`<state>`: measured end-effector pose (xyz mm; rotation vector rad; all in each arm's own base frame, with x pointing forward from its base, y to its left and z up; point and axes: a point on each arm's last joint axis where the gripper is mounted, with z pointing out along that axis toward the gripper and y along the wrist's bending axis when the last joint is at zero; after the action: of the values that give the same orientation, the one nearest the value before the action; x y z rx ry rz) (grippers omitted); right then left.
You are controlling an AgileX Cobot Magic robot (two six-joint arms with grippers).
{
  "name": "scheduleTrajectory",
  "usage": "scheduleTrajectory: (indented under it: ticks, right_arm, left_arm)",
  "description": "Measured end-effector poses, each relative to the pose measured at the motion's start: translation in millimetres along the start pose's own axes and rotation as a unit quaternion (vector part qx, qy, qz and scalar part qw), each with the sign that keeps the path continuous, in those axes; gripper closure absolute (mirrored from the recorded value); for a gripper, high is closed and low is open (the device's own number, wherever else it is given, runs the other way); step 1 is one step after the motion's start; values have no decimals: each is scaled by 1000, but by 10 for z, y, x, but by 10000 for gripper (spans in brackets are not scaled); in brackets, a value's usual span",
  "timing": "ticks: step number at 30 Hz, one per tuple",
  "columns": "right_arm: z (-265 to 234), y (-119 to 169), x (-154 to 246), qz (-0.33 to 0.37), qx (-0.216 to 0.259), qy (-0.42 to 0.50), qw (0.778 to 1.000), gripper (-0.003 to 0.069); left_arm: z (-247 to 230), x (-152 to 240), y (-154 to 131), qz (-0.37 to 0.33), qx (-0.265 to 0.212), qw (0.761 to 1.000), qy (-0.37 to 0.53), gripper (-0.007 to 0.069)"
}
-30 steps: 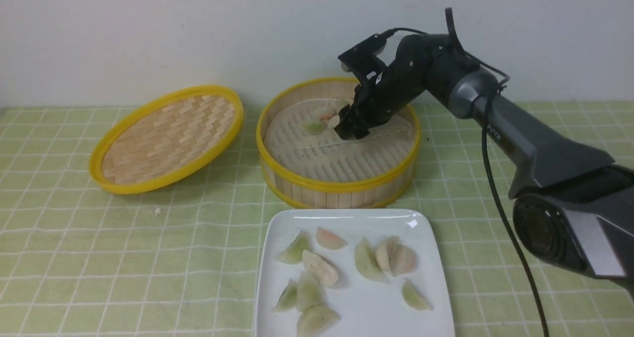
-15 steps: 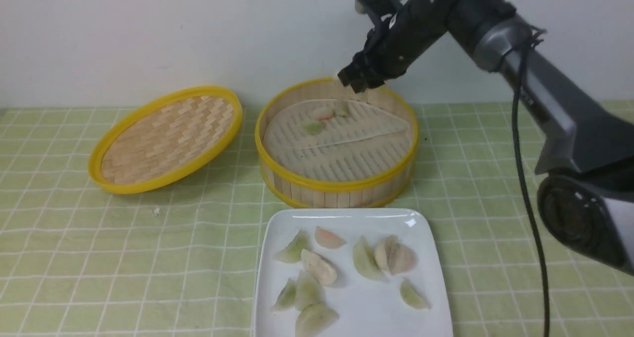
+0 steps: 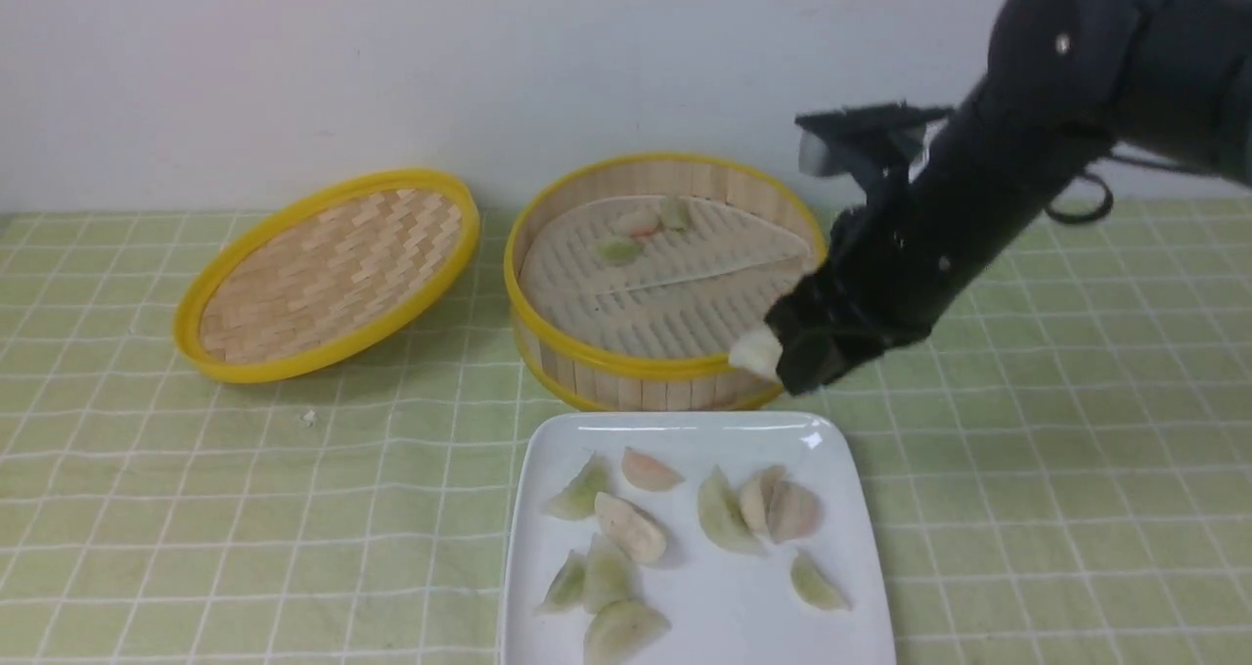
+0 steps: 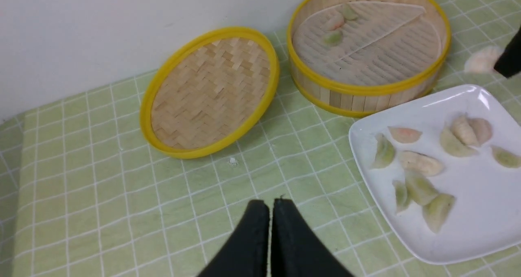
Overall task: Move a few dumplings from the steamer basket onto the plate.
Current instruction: Use the right arm to put the dumpling into the plate
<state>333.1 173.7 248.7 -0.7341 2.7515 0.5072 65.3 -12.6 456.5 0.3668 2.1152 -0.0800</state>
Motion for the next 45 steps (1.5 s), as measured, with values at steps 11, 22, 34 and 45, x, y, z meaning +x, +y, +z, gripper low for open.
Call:
scheduleTrajectory:
  ticks: [11,22,34,45]
  right_arm:
    - [641,501,411,-25,-19,81,996,515]
    - [783,598,535,-27,31,117,992,415]
    - [144,654,548,-37,75,99,992,266]
    - [-1802,951,1093,-49,51,-226,972,661]
  left_arm:
    - [0,1,-6,-1,3,1000,1,631]
    - [0,4,-23,-4,13,1000,2,631]
    - [-1,5,-35,-6,19,1000,3,631]
    - [-1,7,-44,-7,24,1000,4,631]
